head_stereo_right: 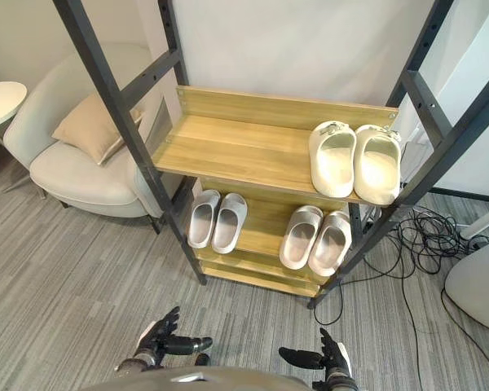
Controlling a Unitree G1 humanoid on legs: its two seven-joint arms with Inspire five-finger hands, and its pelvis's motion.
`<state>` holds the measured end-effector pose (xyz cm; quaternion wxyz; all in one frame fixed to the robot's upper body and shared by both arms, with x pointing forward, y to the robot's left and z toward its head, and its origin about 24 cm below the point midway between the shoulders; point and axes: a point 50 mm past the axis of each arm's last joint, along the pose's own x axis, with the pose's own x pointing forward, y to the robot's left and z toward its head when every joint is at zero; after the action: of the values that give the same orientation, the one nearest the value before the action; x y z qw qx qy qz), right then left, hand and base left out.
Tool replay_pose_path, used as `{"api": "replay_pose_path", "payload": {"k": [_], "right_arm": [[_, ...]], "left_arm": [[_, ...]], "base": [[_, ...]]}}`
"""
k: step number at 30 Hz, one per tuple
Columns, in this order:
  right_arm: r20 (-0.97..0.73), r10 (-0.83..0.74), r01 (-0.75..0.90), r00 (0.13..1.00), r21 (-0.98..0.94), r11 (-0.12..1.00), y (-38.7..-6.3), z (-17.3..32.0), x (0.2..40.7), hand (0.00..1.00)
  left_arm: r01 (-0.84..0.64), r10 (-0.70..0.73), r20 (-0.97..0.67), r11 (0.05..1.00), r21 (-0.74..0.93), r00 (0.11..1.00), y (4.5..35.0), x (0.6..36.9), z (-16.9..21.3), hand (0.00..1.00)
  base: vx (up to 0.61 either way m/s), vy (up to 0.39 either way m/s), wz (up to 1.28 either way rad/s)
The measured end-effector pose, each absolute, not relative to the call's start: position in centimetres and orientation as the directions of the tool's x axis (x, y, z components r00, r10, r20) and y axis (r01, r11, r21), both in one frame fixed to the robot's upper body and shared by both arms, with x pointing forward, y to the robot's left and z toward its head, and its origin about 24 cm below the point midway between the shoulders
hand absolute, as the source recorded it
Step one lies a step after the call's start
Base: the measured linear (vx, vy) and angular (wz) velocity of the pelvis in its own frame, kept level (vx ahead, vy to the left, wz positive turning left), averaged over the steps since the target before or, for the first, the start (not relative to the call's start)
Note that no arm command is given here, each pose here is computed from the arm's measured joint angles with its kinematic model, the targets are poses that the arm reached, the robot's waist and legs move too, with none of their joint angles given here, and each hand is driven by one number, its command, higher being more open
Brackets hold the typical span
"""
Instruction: Organize the slippers on the shoe rack
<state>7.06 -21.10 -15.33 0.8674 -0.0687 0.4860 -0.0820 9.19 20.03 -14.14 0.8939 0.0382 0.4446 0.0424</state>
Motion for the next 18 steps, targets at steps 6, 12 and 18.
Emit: {"api": "replay_pose_path", "payload": {"k": [6, 12, 18], "right_arm": [[-0.825, -0.204, 0.069, 0.527, -0.198, 0.978, -21.0, -15.3, 7.8, 1.00], [-0.830, -0.202, 0.066, 0.519, -0.197, 0.978, -20.9, -15.4, 8.1, 1.00], [-0.813, -0.196, 0.065, 0.548, -0.192, 0.979, -20.5, -15.2, 10.0, 1.00]], "left_arm": [[-0.102, 0.200, -0.804, 0.980, 0.173, 0.560, 21.1, 8.4, -14.5, 1.00], [-0.106, 0.247, -0.805, 0.968, 0.227, 0.539, 21.4, 8.3, -14.8, 1.00], [-0.110, 0.263, -0.787, 0.963, 0.245, 0.558, 21.6, 9.6, -14.6, 1.00]], "base": [[0.01, 0.004, -0.16], [0.02, 0.007, -0.17], [0.00, 0.029, 0.01]]}}
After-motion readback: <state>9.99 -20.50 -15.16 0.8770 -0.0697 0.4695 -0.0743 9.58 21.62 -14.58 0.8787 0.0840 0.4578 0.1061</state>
